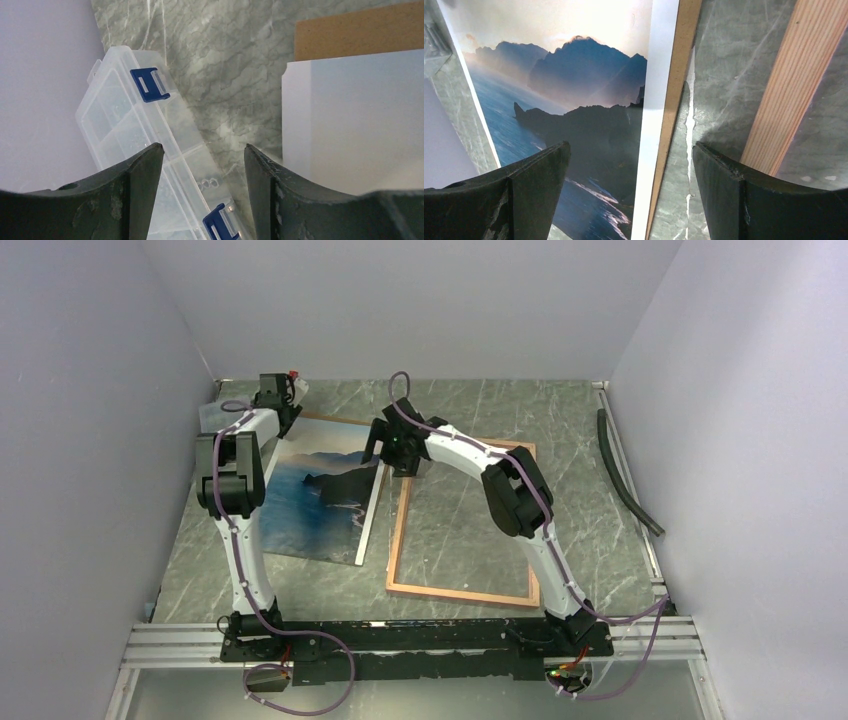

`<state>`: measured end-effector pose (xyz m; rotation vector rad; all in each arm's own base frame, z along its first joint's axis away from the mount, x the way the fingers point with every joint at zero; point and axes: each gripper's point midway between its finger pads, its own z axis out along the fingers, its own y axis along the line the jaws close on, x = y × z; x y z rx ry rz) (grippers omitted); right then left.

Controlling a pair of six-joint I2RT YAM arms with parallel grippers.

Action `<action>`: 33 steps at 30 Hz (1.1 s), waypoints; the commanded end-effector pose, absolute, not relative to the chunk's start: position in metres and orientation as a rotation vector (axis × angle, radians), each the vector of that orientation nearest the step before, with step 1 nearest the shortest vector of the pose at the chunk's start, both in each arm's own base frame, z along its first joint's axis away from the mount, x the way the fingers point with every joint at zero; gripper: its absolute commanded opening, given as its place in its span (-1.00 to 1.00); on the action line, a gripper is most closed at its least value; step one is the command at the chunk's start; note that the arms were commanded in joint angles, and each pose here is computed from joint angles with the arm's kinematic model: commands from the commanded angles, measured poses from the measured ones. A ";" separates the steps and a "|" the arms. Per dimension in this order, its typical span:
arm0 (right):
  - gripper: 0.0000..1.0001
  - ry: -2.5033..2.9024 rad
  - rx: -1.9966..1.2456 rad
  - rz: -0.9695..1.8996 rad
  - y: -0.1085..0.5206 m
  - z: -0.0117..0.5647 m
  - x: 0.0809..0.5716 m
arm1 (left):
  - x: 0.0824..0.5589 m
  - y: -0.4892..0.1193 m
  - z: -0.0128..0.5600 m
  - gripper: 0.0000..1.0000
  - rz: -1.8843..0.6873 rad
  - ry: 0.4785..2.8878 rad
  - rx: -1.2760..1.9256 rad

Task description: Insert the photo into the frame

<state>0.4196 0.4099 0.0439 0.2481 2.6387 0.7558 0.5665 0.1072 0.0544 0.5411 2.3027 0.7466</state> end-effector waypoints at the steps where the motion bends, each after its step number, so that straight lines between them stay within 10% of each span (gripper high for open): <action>1: 0.93 2.705 0.271 0.735 0.411 0.025 0.405 | 0.571 0.116 0.052 0.33 0.766 2.318 0.491; 33: 0.89 2.688 0.329 0.964 0.436 0.041 0.394 | 0.492 0.044 0.018 0.26 0.287 2.551 0.610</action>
